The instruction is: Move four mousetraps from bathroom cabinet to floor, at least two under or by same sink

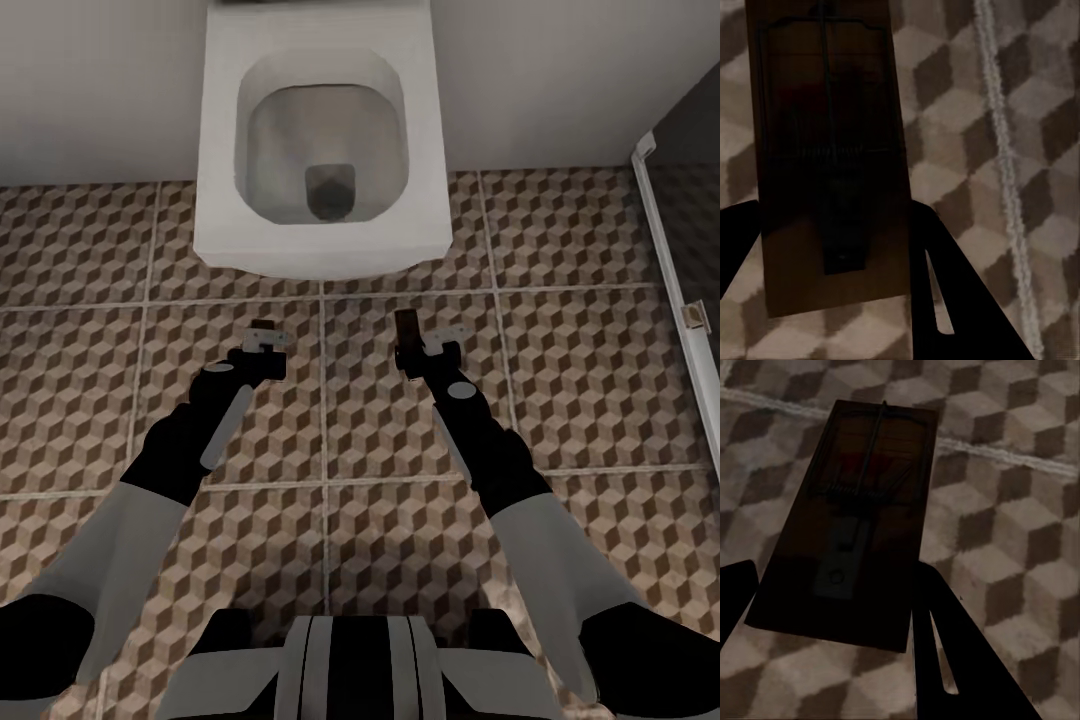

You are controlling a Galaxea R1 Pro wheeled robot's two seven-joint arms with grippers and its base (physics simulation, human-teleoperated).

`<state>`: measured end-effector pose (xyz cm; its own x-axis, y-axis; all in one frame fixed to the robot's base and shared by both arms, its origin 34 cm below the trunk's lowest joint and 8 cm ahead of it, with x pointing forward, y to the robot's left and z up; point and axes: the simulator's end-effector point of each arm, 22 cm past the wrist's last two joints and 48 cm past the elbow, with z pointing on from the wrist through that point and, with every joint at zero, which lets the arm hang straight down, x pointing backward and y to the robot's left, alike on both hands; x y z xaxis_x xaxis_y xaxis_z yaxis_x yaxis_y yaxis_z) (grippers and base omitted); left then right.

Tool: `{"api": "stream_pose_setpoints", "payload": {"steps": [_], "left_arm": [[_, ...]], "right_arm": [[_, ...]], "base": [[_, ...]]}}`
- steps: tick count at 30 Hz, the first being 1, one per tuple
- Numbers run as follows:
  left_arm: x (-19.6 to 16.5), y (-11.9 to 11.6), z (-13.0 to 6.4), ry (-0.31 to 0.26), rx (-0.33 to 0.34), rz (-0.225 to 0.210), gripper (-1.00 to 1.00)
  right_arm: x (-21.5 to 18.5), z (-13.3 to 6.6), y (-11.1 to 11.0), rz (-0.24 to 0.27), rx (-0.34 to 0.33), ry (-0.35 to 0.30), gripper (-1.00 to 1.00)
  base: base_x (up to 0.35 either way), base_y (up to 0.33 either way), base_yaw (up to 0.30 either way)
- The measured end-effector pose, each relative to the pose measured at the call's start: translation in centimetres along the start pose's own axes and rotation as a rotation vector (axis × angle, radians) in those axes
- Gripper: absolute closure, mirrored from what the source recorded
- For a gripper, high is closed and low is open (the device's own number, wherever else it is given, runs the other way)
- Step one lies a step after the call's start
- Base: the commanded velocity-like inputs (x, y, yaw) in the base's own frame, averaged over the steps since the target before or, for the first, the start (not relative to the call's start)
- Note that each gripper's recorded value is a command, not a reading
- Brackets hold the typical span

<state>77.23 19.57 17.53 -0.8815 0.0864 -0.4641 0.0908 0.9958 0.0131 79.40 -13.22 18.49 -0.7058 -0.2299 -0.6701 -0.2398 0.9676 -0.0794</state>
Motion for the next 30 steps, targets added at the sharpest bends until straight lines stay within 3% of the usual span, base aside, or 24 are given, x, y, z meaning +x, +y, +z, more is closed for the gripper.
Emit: {"api": "stream_pose_setpoints", "payload": {"steps": [8,11,13,18,26,30], "left_arm": [[3.0,0.4,0.8,0.062,-0.012,0.003,1.00],[3.3,0.4,0.9,0.068,-0.012,0.003,1.00],[3.7,0.3,0.9,0.074,-0.011,0.003,1.00],[4.0,0.3,1.0,0.081,-0.011,0.003,1.00],[4.1,0.2,1.0,0.081,-0.009,0.006,1.00],[4.3,-0.8,1.0,0.083,0.005,0.036,1.00]], "right_arm": [[1.0,0.1,0.8,-0.005,-0.015,0.022,1.00],[2.3,0.3,1.5,-0.013,-0.027,0.051,1.00],[4.1,0.4,3.3,-0.009,-0.055,0.092,1.00],[4.7,0.3,5.3,0.003,-0.080,0.113,1.00],[7.4,0.3,6.7,0.002,-0.097,0.171,1.00],[7.8,0.3,6.7,0.000,-0.096,0.180,1.00]], "base": [[0.075,0.000,0.000],[0.004,0.000,0.000],[0.000,0.000,0.000],[0.000,0.000,0.000],[0.000,0.000,0.000],[0.000,0.000,0.000]]}}
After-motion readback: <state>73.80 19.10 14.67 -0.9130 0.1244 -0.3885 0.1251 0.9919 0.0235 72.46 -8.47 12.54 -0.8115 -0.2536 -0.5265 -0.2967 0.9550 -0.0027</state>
